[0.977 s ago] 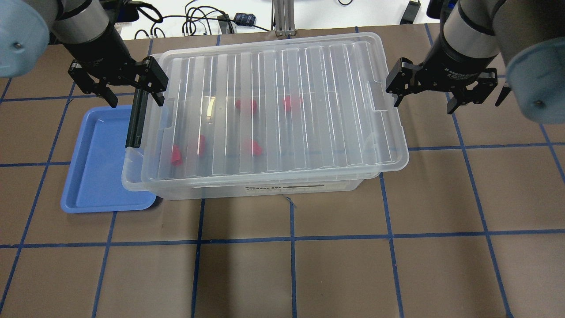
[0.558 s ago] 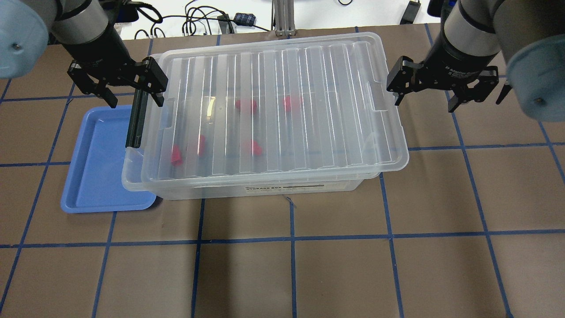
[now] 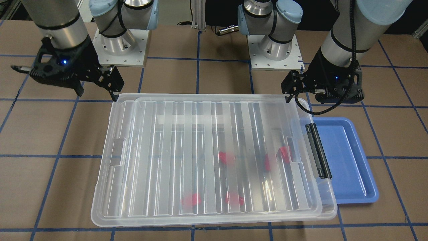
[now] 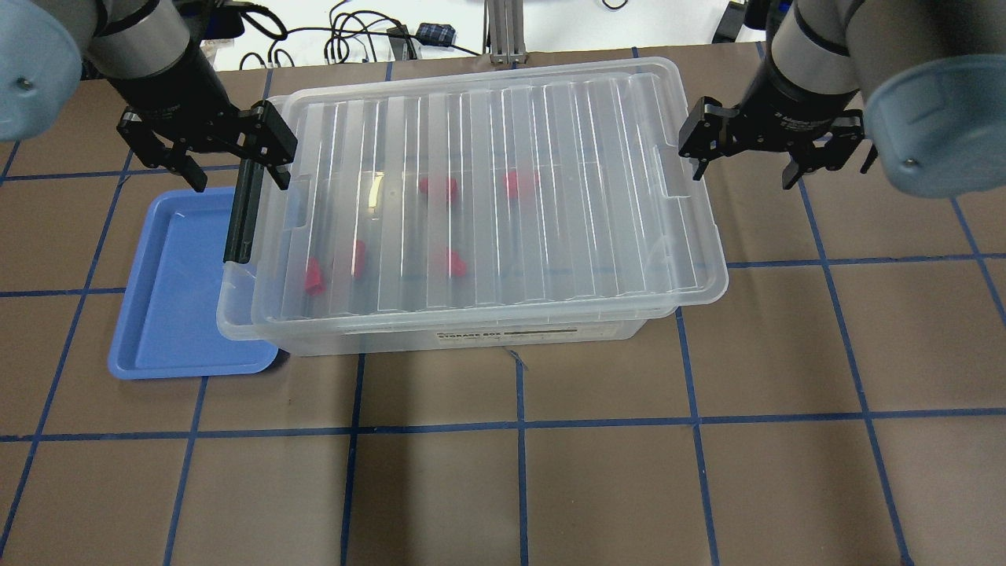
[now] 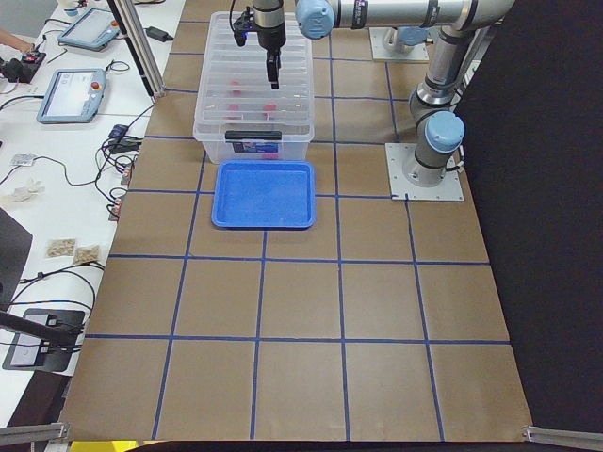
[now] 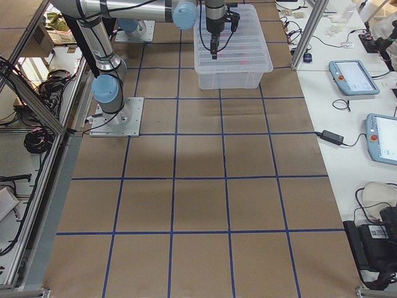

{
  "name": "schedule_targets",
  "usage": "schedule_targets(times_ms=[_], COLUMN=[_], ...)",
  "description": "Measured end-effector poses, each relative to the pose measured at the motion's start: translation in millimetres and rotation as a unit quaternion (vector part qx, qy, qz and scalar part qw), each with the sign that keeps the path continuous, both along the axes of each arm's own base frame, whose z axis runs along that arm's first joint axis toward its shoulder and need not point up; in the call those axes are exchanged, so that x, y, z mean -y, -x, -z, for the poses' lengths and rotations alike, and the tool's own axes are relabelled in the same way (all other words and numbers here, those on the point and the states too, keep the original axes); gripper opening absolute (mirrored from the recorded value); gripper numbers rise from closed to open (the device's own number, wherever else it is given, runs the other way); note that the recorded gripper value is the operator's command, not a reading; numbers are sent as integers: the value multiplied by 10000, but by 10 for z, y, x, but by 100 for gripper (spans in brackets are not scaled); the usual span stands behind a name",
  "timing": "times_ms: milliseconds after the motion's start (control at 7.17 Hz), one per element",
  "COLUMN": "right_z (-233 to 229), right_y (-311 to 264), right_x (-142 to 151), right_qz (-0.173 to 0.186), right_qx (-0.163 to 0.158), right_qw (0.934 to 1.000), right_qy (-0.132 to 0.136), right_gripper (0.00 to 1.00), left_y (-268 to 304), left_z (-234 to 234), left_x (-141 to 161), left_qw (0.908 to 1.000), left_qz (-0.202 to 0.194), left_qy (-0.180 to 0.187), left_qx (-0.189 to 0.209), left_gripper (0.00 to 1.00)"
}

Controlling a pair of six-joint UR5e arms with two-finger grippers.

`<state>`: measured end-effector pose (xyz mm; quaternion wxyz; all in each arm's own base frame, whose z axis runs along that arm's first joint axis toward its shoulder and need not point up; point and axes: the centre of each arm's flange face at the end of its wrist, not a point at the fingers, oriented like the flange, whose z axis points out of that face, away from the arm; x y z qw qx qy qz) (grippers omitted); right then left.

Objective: Place red block in blue tray from box

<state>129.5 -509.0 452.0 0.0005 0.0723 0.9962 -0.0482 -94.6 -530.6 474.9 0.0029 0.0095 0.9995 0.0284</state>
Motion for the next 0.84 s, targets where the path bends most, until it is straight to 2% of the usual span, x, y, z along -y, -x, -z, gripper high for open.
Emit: schedule_targets(times_ms=[419, 837], right_z=[789, 996], right_y=[9, 40], right_x=[635, 769], right_qz=[-371, -594], right_qx=[-61, -86], right_qw=[9993, 9981], right_qy=[78, 98], right_gripper=[100, 100], left_y=[8, 4], left_z=[17, 32], left_x=[10, 19], left_qw=[10000, 10000], left_qz=[4, 13], left_qy=[-14, -29], left_qx=[-16, -4], left_gripper=[100, 100])
